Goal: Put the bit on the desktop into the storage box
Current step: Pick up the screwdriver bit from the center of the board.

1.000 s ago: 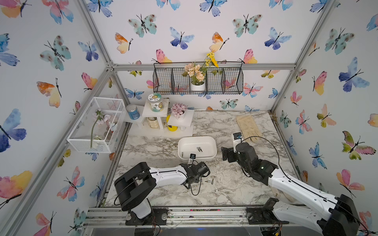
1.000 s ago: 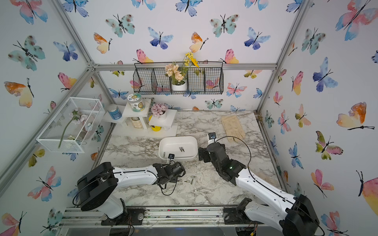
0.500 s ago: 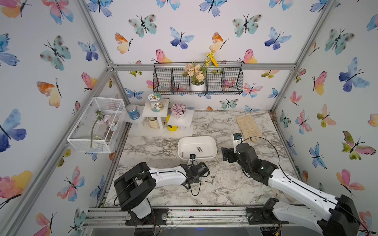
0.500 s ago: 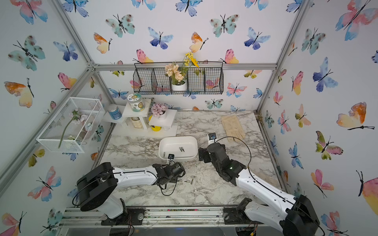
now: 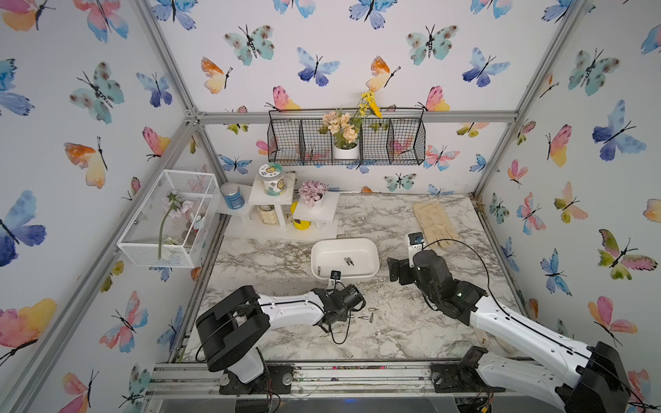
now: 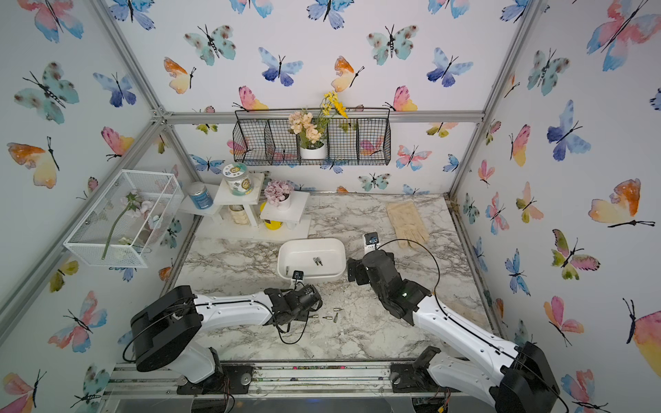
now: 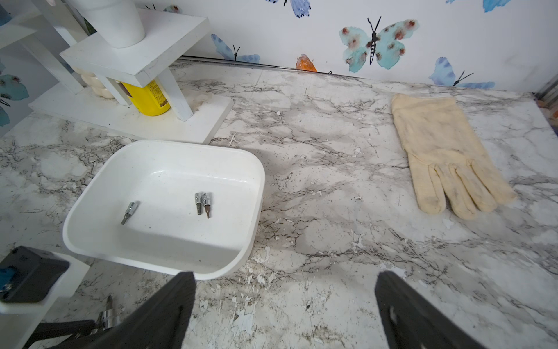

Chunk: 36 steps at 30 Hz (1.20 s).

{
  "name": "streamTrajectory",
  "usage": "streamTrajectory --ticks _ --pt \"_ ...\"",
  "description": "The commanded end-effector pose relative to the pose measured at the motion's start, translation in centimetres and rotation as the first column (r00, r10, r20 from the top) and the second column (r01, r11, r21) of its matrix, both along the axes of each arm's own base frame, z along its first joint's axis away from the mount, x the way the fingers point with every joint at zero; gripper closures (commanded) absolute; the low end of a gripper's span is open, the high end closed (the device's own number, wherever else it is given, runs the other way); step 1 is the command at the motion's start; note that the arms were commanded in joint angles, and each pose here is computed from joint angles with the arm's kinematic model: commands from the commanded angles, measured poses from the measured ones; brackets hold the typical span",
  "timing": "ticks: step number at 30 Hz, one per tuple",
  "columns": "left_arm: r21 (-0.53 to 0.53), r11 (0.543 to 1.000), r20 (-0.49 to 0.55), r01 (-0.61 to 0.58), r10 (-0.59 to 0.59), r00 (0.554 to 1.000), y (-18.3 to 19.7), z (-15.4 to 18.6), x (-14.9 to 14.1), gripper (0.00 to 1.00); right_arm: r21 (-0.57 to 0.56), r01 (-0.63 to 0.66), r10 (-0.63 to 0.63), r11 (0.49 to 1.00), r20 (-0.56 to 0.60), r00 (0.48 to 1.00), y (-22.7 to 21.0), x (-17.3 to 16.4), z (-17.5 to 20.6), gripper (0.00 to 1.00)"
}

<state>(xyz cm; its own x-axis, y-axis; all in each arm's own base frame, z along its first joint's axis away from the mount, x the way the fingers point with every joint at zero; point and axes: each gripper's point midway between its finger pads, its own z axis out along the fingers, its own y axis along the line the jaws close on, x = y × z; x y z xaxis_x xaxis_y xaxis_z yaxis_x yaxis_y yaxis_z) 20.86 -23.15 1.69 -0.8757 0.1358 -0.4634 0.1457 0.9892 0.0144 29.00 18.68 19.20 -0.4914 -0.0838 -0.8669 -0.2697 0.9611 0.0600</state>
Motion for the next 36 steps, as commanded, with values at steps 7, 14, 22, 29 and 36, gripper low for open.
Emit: streamTrajectory --ticks 7,14,22,29,36 --pt "0.053 0.999 -0.075 0.005 -0.001 0.997 2.0 -1.1 -1.9 0.77 0.006 0.017 -0.017 1.000 0.007 1.000 -0.5 0.0 0.0 0.02" --pt "0.049 0.999 -0.072 -0.003 0.006 0.997 2.2 -1.0 -2.0 0.84 0.009 0.014 -0.014 1.000 0.007 1.000 -0.4 0.0 0.0 0.02" --pt "0.045 0.999 -0.068 -0.008 0.011 0.998 2.3 -0.8 -2.0 0.91 0.012 0.014 -0.014 1.000 0.011 1.000 -0.5 -0.1 0.2 0.02" --pt "0.004 0.999 -0.016 -0.032 0.032 0.999 2.5 1.0 -1.4 0.92 0.010 0.012 -0.012 1.000 0.010 1.000 -0.4 -0.1 0.1 0.01" --pt "-0.062 0.998 0.053 -0.026 0.029 0.998 2.4 5.0 -0.6 0.92 0.018 -0.005 0.005 1.000 0.007 1.000 -0.1 -0.2 0.2 0.02"
